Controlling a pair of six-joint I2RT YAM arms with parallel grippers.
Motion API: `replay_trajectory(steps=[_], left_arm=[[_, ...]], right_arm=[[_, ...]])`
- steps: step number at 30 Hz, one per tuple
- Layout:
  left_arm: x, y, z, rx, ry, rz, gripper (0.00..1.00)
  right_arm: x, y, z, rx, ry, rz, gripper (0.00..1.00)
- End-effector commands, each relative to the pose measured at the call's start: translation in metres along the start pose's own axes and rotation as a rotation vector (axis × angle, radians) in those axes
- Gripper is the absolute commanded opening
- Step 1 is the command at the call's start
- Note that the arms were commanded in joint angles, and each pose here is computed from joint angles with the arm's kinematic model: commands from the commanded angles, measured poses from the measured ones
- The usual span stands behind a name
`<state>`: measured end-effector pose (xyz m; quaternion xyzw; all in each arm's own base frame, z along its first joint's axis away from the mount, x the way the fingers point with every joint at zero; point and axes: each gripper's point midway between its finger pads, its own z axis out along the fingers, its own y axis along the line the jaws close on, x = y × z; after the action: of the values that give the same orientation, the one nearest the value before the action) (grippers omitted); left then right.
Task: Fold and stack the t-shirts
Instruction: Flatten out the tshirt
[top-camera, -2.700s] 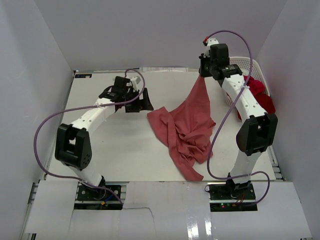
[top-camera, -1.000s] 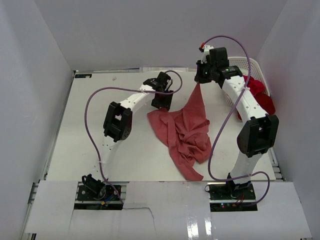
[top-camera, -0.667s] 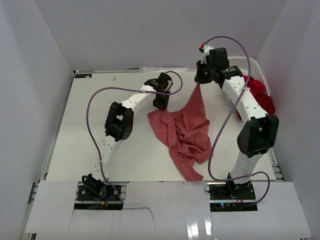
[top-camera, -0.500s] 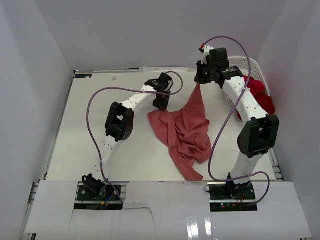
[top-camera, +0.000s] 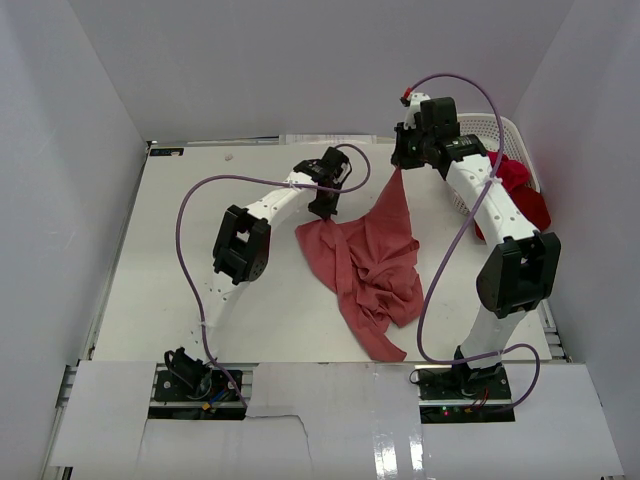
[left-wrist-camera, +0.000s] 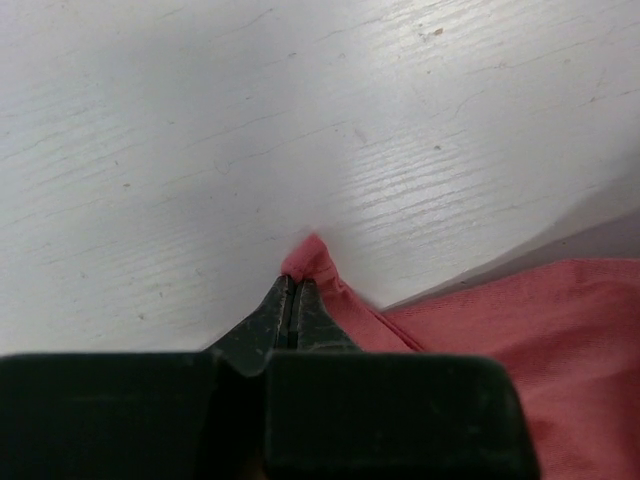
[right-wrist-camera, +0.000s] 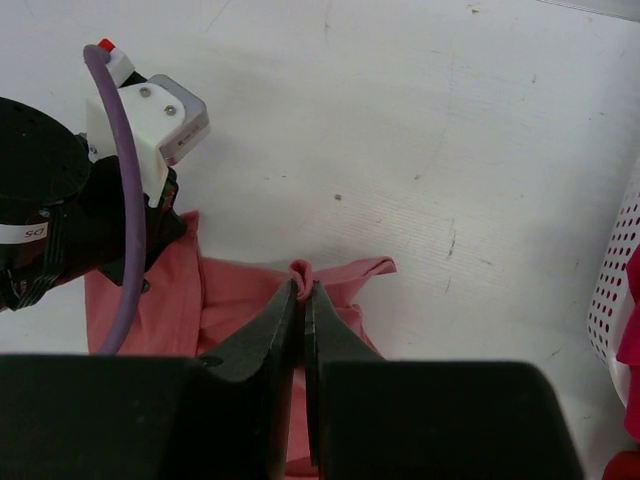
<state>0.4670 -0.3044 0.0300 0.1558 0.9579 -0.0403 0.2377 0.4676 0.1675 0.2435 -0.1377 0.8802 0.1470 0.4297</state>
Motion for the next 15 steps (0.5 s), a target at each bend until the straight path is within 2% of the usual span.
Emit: replay_trajectory(steps=[1,2,4,5,6,7,8,9,11,12,13,14,15], left_arm=[[-0.027,0.011,-0.049,-0.035,-0.085,-0.053,0.0],[-0.043,0.016,-0.079,-0.032,-0.146,-0.077,0.0],[-0.055,0.037,-0.107,-0.054,-0.196,-0.136,0.0],[-0.067,0.045,-0.142,-0.034,-0.256,-0.192,0.0],[-0.069,0.049,-0.155,0.003,-0.268,-0.227,0.0],[-0.064,0.068,-0.157,0.009,-0.262,-0.274,0.0],[-0.068,0.075,-0.185,0.043,-0.307,-0.324,0.0],[-0.065,0.081,-0.194,0.075,-0.315,-0.351,0.0],[-0.052,0.108,-0.197,0.071,-0.321,-0.415,0.0],[-0.055,0.117,-0.225,0.083,-0.385,-0.443,0.0],[-0.058,0.132,-0.234,0.088,-0.427,-0.468,0.0],[-0.048,0.136,-0.234,0.106,-0.418,-0.48,0.0],[-0.053,0.153,-0.26,0.105,-0.495,-0.503,0.0]], right_arm=[[-0.016,-0.01,-0.019,0.043,-0.067,0.023,0.08],[-0.014,-0.017,-0.018,0.066,-0.062,0.041,0.08],[-0.013,-0.024,-0.02,0.082,-0.064,0.064,0.08],[-0.014,-0.031,-0.022,0.095,-0.068,0.087,0.08],[-0.015,-0.035,-0.024,0.108,-0.075,0.099,0.08],[-0.017,-0.038,-0.027,0.117,-0.081,0.11,0.08],[-0.019,-0.045,-0.03,0.132,-0.09,0.123,0.08],[-0.022,-0.049,-0.033,0.147,-0.098,0.132,0.08],[-0.02,-0.057,-0.036,0.173,-0.09,0.147,0.08],[-0.02,-0.065,-0.039,0.215,-0.091,0.158,0.08],[-0.018,-0.069,-0.041,0.227,-0.085,0.165,0.08],[-0.016,-0.075,-0.042,0.238,-0.081,0.176,0.08],[-0.015,-0.078,-0.043,0.243,-0.079,0.193,0.08]])
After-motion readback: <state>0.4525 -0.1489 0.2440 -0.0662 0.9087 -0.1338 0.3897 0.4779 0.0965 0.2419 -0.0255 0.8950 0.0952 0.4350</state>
